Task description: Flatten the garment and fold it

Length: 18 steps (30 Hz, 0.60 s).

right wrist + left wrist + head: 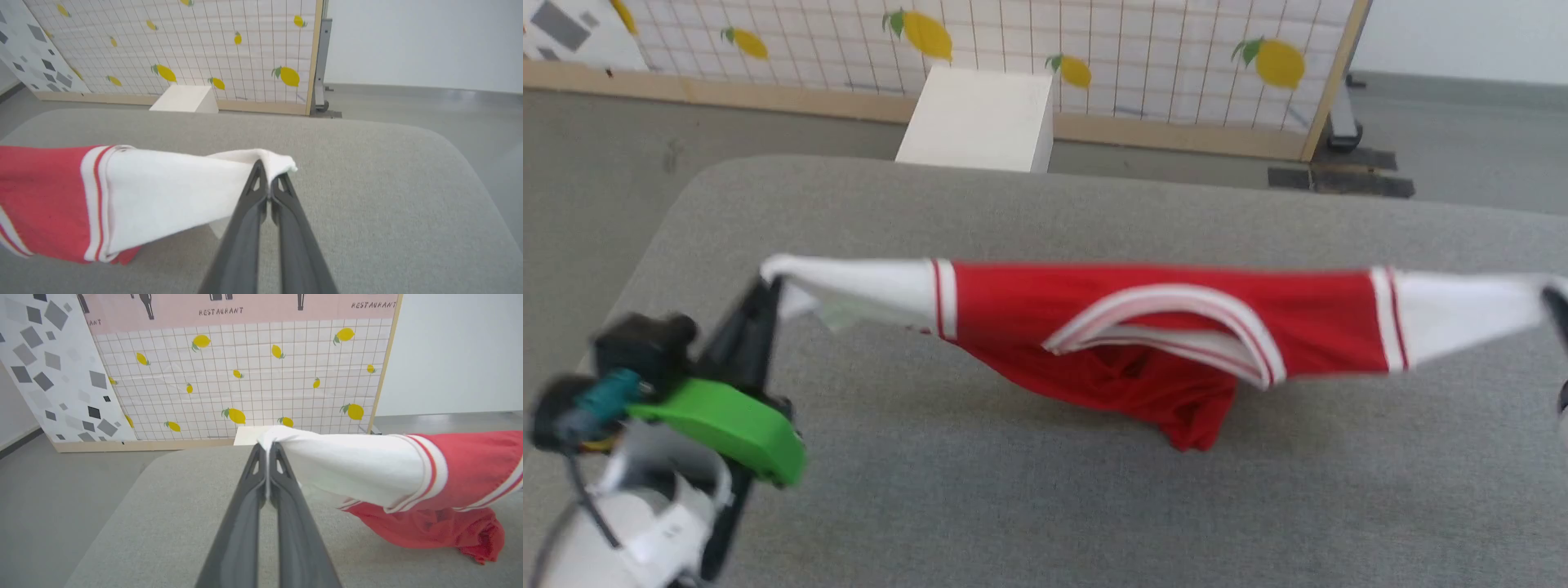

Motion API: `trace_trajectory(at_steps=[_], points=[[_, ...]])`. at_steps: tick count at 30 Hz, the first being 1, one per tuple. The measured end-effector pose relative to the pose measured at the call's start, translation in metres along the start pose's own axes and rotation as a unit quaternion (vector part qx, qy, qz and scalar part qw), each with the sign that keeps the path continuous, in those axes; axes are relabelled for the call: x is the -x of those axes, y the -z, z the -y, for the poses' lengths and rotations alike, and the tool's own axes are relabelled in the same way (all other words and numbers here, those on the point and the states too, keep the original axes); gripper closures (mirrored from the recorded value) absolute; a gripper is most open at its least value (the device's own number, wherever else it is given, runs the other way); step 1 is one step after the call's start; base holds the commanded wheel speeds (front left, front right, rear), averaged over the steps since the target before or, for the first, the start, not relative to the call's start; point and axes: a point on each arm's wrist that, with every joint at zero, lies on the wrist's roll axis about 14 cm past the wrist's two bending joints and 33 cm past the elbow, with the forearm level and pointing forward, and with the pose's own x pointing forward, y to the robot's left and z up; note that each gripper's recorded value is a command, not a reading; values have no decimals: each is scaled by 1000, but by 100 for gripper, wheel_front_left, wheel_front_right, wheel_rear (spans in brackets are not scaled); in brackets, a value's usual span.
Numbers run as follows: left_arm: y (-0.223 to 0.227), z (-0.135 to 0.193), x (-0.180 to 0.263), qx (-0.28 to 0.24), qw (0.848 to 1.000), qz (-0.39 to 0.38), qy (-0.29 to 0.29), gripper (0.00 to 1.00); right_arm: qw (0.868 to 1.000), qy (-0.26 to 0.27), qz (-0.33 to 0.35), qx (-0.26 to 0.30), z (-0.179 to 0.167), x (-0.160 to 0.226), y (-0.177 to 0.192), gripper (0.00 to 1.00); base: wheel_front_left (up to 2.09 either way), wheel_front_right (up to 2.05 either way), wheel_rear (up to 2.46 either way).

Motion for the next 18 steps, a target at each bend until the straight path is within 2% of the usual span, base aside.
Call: trace_trajectory(at_steps=[3,6,12,18], points=[[-45,-10,-1,-24,998,56,-2,100,996,-14,82,25,-1,15,-63,100,0,0,0],[-85,-12,0,-21,994,110,1,100,989,-19,141,33,0,32,-105,100,0,0,0],[-160,-16,-2,-58,976,208,7,100,979,-20,199,47,2,53,-159,100,0,0,0],[-190,-15,-35,-83,971,224,19,100,973,-22,218,68,-1,38,-196,100,0,0,0]])
